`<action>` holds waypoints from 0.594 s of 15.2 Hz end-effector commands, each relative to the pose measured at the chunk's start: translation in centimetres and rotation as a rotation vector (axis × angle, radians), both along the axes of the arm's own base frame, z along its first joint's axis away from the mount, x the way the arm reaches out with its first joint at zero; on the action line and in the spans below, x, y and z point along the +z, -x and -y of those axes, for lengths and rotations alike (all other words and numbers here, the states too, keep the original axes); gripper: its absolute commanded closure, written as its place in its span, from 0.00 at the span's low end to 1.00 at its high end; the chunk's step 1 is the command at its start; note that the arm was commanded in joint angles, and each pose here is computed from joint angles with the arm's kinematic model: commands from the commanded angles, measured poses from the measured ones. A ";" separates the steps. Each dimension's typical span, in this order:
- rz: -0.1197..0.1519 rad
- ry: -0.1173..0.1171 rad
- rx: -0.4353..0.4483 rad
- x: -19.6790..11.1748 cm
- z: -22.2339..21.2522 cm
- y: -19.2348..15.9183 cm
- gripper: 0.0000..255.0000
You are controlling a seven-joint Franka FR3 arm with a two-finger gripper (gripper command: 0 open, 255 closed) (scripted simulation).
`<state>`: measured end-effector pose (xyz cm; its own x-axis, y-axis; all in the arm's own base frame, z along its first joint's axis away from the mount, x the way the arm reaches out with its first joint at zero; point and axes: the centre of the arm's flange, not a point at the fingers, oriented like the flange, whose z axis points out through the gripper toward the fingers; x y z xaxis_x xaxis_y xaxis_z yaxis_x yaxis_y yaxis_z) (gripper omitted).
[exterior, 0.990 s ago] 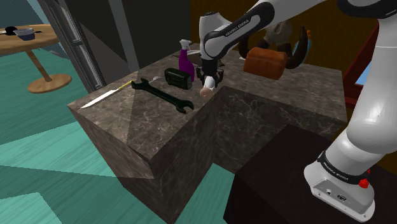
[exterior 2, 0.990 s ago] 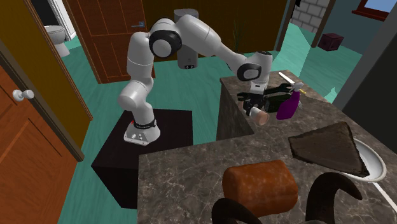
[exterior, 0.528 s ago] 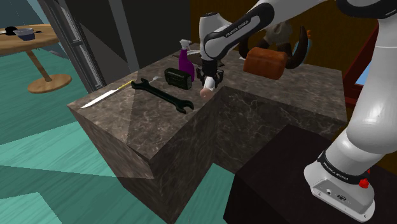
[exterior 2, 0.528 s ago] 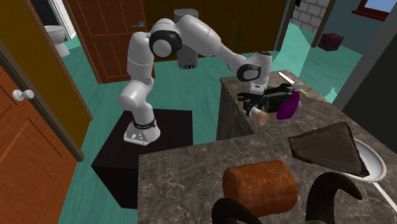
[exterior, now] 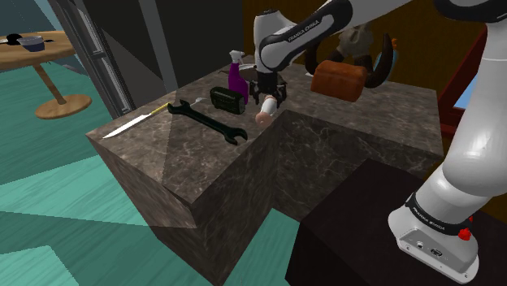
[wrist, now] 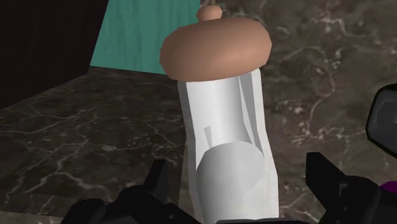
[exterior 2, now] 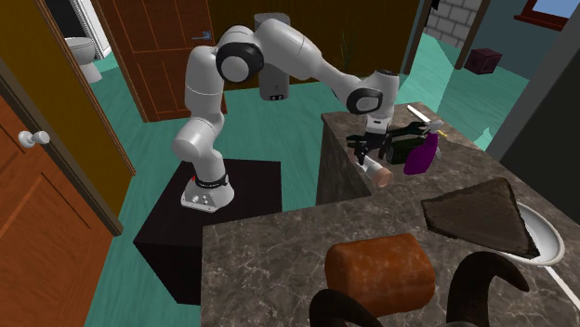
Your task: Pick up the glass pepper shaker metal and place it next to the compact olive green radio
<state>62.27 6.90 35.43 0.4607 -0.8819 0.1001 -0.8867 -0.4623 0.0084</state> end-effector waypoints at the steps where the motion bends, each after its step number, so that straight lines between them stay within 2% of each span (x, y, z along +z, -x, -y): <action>1: -0.001 0.000 0.000 2.3 -0.2 0.2 0.00; 2: -0.001 0.000 0.000 3.4 -0.3 0.2 0.00; 9: -0.001 0.000 0.000 3.4 -0.3 0.2 0.00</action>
